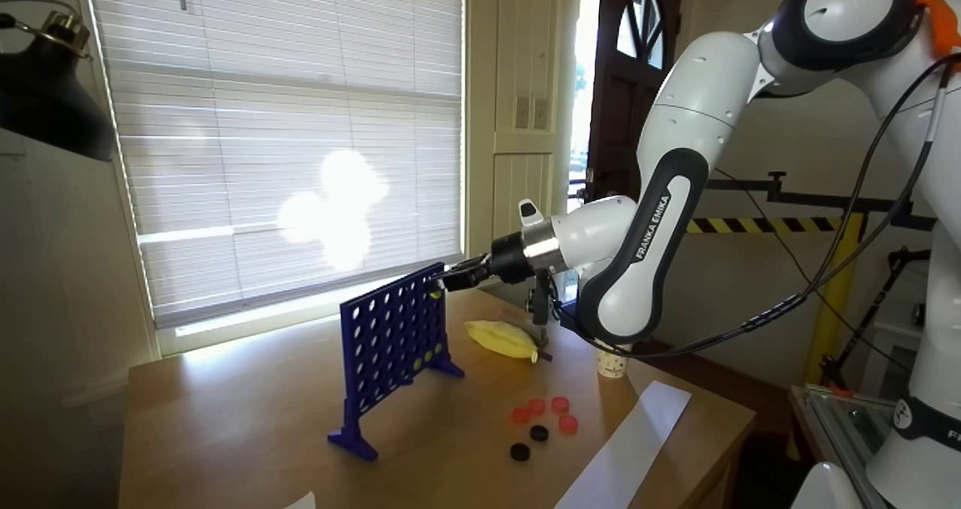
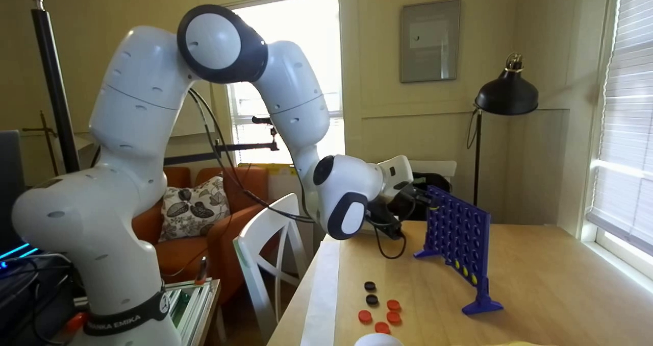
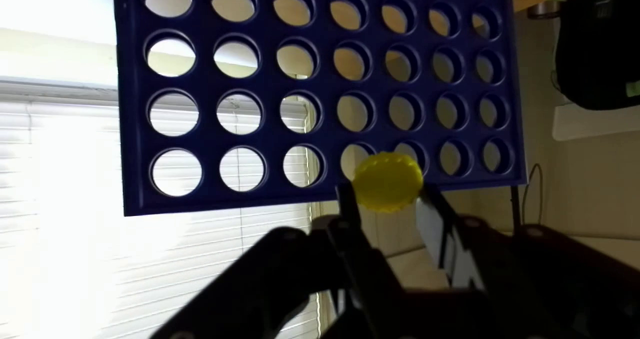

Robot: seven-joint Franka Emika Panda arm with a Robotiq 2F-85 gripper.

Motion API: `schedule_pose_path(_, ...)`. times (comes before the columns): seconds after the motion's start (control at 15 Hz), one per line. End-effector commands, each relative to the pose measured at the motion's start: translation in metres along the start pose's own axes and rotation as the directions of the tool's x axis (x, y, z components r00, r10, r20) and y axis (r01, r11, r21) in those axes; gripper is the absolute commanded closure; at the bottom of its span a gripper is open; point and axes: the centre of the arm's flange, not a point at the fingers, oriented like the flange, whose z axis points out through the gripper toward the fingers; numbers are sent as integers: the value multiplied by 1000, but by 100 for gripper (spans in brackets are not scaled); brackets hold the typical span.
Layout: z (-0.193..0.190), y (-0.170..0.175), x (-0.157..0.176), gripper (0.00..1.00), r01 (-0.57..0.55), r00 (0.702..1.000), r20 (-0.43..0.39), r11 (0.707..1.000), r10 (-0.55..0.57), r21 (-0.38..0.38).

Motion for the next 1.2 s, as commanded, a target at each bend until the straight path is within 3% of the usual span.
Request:
schedule_pose_path(0.0,3,3,6,91,-11,999,-51,1000,11,-7)
schedule_pose_path(0.87,16,5,20,91,-61,987,-149,998,57,-20)
schedule_pose_path(1.0,17,4,22,91,-74,989,-125,997,74,4)
schedule_pose_path(1.07,9,4,21,66,-42,992,-117,999,41,-11)
schedule_pose_path(1.13,10,4,20,66,-50,992,-116,999,49,-8)
